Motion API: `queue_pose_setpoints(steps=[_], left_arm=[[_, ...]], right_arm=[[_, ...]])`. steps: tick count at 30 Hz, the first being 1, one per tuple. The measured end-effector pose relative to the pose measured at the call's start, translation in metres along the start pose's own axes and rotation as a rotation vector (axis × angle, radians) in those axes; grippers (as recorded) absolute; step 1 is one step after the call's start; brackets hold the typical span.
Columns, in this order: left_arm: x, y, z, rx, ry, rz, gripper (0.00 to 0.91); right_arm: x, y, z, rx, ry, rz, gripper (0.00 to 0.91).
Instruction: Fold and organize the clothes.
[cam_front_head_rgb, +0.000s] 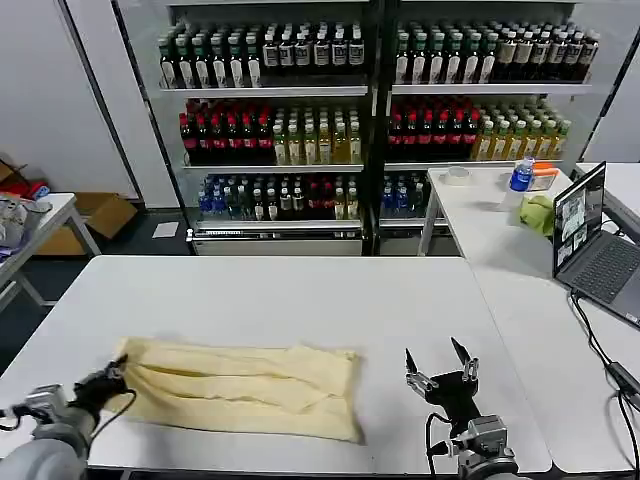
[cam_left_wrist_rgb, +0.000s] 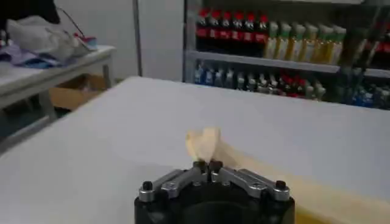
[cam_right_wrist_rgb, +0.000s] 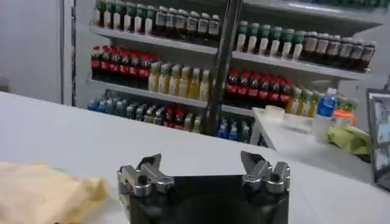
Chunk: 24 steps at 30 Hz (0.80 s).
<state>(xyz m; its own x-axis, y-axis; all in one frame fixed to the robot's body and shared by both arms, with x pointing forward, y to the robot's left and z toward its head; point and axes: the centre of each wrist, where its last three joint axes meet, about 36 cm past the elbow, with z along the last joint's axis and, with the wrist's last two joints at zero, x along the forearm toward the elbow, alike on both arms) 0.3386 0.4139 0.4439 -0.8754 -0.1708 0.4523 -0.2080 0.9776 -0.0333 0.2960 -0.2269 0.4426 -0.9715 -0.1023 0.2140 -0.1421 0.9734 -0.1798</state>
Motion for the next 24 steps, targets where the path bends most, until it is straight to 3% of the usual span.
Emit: queue_pose_setpoints(steps=[5, 11, 24], left_arm=[[0.012, -0.001, -0.016, -0.015, -0.031, -0.007, 0.01], [0.034, -0.033, -0.027, -0.034, -0.077, 0.048, 0.01], [0.065, -0.117, -0.011, 0.01, -0.089, 0.215, 0.01]], right_arm=[[-0.002, 0.001, 0.0, 0.0, -0.003, -0.007, 0.907], [-0.003, 0.002, 0.0, 0.004, -0.004, -0.015, 0.907], [-0.005, 0.004, 0.001, 0.009, -0.001, -0.026, 0.907]])
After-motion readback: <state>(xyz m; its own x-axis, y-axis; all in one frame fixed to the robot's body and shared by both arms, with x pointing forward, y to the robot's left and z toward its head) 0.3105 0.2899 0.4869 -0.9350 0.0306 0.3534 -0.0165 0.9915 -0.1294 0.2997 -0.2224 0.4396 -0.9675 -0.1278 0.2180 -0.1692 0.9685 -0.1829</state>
